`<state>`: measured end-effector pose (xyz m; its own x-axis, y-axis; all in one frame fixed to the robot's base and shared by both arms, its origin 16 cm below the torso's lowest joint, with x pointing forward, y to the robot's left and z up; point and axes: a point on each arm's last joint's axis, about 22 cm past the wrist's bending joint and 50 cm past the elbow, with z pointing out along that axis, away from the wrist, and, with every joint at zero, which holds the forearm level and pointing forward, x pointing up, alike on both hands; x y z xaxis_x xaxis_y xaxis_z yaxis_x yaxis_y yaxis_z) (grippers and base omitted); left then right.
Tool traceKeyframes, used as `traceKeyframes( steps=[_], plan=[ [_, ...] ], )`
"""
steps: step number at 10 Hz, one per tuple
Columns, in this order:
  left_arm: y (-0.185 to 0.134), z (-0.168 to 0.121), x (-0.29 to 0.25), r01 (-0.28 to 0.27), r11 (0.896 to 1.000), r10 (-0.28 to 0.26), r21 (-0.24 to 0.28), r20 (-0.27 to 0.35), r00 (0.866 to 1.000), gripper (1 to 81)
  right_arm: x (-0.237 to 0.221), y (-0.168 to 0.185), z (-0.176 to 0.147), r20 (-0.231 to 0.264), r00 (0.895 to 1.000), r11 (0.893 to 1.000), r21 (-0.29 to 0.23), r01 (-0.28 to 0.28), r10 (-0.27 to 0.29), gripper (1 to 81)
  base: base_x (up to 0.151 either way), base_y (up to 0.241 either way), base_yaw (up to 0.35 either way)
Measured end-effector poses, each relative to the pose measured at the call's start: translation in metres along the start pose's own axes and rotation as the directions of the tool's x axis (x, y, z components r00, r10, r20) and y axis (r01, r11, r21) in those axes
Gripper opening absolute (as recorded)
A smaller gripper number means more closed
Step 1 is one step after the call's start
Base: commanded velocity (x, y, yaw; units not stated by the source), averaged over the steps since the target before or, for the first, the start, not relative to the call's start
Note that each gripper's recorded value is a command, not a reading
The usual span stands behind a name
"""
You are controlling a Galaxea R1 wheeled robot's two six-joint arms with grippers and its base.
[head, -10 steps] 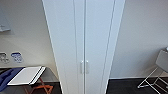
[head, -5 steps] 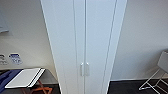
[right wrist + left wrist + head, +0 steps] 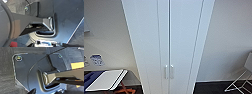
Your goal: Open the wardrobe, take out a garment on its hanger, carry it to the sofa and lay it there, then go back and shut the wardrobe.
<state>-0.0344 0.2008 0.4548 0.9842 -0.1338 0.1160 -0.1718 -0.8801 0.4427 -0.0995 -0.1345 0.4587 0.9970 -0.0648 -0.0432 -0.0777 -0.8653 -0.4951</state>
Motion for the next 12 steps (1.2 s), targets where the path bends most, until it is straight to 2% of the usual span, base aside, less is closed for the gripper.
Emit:
traceKeyframes(
  steps=[8,10,12],
  plan=[
    [0.0,-0.001,0.002,0.0,1.0,0.0,-0.003,0.0,1.0,81.1,0.004,0.003,-0.005,-0.004,1.0,1.0,0.005,0.002,-0.002,81.1,0.0,0.0,0.0],
    [-0.002,-0.011,0.008,0.001,1.0,-0.002,-0.024,-0.007,1.0,81.1,0.018,0.001,-0.019,-0.02,1.0,0.999,0.044,0.008,-0.007,81.1,0.0,0.0,0.0],
    [-0.016,-0.032,0.029,-0.007,0.999,0.006,-0.04,-0.031,0.999,81.1,0.052,-0.004,-0.044,-0.059,0.998,0.995,0.098,0.028,-0.022,81.1,0.0,0.0,0.0]
  ],
)
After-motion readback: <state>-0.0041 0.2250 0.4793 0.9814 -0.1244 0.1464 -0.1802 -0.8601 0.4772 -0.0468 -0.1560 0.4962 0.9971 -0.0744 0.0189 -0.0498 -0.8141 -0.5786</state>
